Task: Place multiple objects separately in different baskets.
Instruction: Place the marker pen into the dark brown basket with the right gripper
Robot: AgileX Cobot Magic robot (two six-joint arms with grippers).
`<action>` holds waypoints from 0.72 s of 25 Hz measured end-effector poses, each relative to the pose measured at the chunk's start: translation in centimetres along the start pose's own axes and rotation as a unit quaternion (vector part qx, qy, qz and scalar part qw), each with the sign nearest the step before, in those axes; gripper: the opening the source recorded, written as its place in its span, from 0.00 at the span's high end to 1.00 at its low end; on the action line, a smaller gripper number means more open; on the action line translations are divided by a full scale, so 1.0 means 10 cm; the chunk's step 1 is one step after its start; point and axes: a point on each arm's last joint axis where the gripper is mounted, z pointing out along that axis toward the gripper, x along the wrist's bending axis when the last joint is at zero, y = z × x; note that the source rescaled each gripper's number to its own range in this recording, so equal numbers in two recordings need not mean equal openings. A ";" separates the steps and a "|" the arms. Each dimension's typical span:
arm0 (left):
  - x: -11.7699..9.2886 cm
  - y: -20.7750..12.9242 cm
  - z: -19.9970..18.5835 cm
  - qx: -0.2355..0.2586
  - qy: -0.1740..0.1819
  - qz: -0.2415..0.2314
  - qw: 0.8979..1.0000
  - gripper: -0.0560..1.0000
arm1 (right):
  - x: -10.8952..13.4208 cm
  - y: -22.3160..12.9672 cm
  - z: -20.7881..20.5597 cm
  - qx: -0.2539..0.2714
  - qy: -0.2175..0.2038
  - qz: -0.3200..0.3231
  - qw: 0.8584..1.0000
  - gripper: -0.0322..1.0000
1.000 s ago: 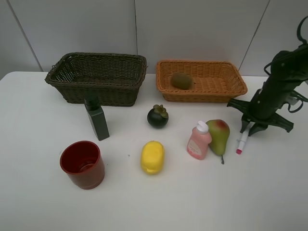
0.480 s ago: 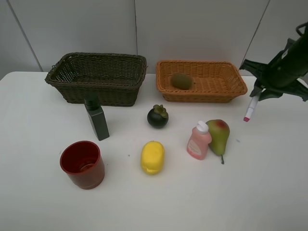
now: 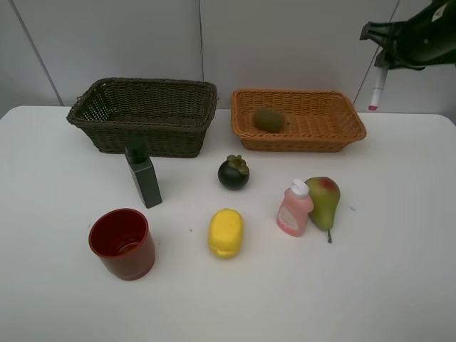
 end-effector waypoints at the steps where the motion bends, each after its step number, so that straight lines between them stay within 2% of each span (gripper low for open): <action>1: 0.00 0.00 0.00 0.000 0.000 0.000 1.000 0.06 | 0.01 0.05 0.01 -0.014 0.003 -0.008 1.000 0.97; 4: 0.00 0.00 0.00 0.000 0.000 0.000 1.000 0.06 | 0.13 0.13 0.12 -0.031 0.011 -0.043 0.999 0.97; 8: 0.00 0.00 0.00 0.000 0.000 0.000 1.000 0.06 | 0.35 0.18 0.38 -0.025 0.019 -0.079 0.996 0.97; 13: 0.00 0.00 0.00 0.000 0.000 0.000 1.000 0.06 | 0.56 0.15 0.76 0.015 0.015 -0.096 0.995 0.97; 18: 0.00 0.00 0.00 0.000 0.000 0.000 1.000 0.06 | 0.61 0.02 1.05 0.054 0.004 -0.112 0.992 0.97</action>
